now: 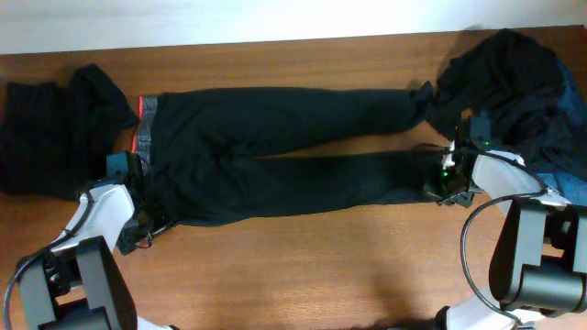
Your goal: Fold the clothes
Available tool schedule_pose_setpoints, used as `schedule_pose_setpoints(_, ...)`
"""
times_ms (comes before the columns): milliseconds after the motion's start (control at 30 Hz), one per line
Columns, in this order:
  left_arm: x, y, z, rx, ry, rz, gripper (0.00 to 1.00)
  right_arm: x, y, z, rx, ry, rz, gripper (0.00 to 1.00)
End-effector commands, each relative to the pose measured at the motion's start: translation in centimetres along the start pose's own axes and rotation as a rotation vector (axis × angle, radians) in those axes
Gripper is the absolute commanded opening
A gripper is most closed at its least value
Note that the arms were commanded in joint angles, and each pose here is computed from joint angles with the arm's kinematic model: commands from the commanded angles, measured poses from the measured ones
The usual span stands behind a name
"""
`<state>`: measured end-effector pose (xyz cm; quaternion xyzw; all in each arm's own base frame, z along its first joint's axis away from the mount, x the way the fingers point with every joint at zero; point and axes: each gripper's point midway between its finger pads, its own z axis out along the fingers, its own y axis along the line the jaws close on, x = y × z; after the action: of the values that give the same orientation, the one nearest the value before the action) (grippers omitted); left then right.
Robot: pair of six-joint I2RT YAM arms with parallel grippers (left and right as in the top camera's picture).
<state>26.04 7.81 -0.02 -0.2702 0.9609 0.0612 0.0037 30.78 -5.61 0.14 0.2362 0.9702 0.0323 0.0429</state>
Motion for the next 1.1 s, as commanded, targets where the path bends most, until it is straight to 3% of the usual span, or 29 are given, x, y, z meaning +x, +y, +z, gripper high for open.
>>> schedule_pose_setpoints(0,1.1,1.0,0.7,-0.047,0.036,-0.008,0.87,0.9,-1.9,0.2,0.091,0.024,0.102,0.04)
schedule_pose_setpoints(467,1.5,3.2,0.7,-0.169,0.035,0.003,0.87,0.6,-6.6,-0.2,0.095,0.038,0.28,0.04)
schedule_pose_setpoints(933,3.7,2.8,1.4,-0.131,0.112,0.011,0.87,-1.8,-2.8,-0.8,-0.115,-0.02,0.135,0.04)
schedule_pose_setpoints(967,3.7,2.6,1.5,-0.12,0.112,0.009,0.87,-2.0,-2.7,-0.9,-0.12,-0.024,0.134,0.04)
schedule_pose_setpoints(1033,3.6,2.4,1.5,-0.108,0.107,0.007,0.99,-2.5,-2.4,-1.3,-0.133,-0.035,0.129,0.04)
schedule_pose_setpoints(1067,3.5,2.3,1.5,-0.105,0.104,0.007,0.99,-2.8,-2.3,-1.5,-0.138,-0.04,0.128,0.04)
